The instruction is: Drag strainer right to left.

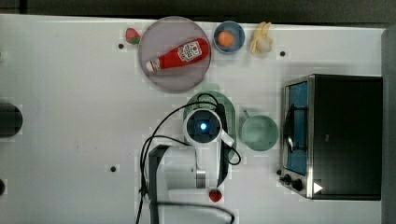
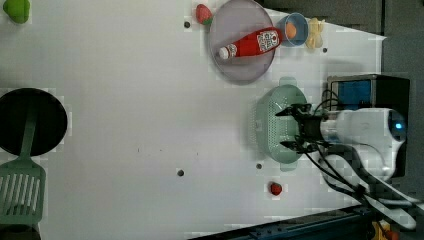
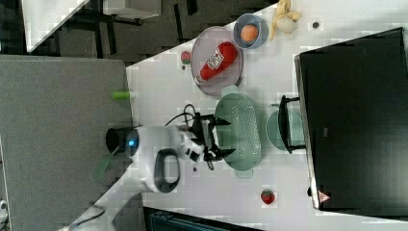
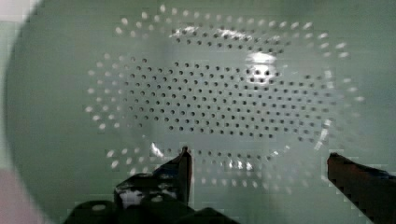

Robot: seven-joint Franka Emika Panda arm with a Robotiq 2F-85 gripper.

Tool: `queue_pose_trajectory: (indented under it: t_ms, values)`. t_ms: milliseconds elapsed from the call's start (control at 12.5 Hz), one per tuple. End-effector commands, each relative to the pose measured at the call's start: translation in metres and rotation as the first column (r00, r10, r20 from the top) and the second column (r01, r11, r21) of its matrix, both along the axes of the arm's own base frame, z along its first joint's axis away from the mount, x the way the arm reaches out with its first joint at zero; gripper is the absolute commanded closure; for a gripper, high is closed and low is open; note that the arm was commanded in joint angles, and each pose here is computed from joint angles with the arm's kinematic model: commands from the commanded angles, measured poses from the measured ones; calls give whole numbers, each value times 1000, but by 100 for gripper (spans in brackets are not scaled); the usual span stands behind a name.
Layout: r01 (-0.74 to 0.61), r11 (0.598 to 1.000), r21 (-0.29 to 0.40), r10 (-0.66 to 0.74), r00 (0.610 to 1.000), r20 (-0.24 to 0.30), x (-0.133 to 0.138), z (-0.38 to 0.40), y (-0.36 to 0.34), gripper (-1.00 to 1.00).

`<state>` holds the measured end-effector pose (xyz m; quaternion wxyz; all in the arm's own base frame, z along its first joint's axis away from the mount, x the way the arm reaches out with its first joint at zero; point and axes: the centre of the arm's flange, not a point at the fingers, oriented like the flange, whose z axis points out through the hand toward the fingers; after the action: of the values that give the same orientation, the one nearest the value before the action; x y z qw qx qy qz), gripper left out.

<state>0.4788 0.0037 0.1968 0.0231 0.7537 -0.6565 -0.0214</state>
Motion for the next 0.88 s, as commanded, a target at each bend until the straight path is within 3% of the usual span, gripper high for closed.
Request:
queue_pose_trajectory:
  t_ms: [80, 320, 880]
  values:
    - [15, 1000, 0, -15, 1000, -3, -8, -32, 18, -100]
    - [127, 992, 4, -127, 992, 10, -8, -44, 32, -100]
    - [43, 999, 26, -44, 999, 3, -13, -45, 82, -100]
